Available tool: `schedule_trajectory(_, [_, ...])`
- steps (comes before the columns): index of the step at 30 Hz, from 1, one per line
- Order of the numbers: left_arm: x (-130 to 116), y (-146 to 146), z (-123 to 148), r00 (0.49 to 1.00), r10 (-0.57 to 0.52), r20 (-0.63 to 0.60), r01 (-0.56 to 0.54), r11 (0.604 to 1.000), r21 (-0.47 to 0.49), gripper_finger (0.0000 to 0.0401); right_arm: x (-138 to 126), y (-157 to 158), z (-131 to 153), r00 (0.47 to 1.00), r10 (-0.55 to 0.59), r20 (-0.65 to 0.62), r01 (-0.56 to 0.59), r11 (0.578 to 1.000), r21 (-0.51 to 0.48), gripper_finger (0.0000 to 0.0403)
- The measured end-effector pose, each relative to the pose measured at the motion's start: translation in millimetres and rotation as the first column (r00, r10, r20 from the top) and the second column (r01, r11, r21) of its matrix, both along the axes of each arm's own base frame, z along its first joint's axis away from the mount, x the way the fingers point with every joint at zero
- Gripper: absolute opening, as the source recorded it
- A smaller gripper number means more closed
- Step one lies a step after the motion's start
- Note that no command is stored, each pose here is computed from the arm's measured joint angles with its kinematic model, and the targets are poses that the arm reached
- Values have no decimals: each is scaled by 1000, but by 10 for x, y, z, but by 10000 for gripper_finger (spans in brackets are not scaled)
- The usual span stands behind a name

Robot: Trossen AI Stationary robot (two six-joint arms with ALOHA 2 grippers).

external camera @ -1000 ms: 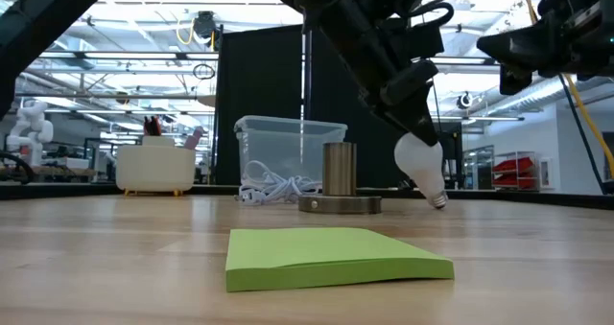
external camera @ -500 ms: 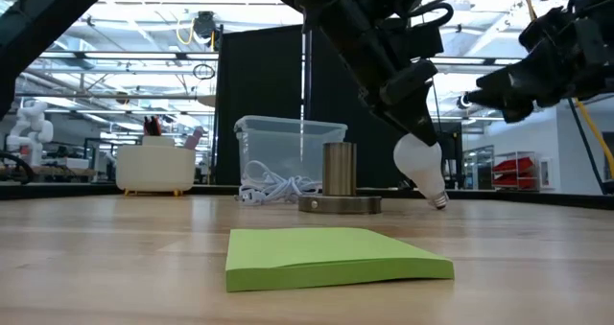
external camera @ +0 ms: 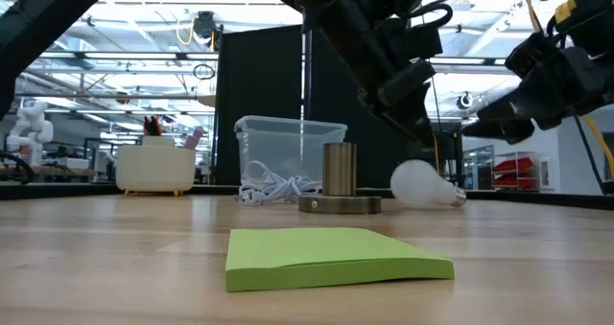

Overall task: Screw lightbulb
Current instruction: Insert the lightbulb into the lamp

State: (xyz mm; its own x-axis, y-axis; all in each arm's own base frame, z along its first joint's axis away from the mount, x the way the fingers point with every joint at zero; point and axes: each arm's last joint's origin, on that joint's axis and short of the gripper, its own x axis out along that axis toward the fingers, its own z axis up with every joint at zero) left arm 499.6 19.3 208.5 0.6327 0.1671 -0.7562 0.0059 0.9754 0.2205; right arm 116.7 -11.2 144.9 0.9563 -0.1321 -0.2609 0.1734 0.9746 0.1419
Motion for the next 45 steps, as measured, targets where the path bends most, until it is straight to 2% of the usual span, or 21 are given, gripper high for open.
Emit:
schedule_trajectory(4, [-18,5,-15,1000,10,-20,-11,999,-30,257,29,-1,54,998,16,53,-13,999,-44,321])
schedule_trajectory(12, [-5,-17,-47,999,44,-15,-45,997,-60,259,53,6,8,999,44,7,-44,998,-42,344])
schedule_trajectory(19, [14,-75,-77,998,63,-5,-63,994,-84,290,81,3,-13,998,61,-19,-62,993,-101,358])
schedule_trajectory(22, [19,-107,-70,996,89,5,-89,996,-23,296,86,6,-45,996,75,-56,-81,990,-112,358])
schedule_trajectory(26, [-1,-79,-17,988,151,18,-151,986,74,297,105,30,-94,981,151,-118,-167,977,-133,358])
schedule_trajectory(30, [-66,-23,275,981,170,89,-177,981,75,296,168,44,-43,956,190,-225,-230,958,-170,358])
schedule_trajectory(35, [-188,1,614,969,194,153,-210,973,92,296,290,32,11,935,179,-307,-239,956,-172,358])
schedule_trajectory(40, [-422,-10,1140,936,231,267,-268,957,111,296,447,27,84,894,149,-422,-246,952,-185,354])
schedule_trajectory(45, [-695,-146,1591,901,241,362,-305,943,130,296,639,108,183,830,181,-527,-318,931,-181,354])
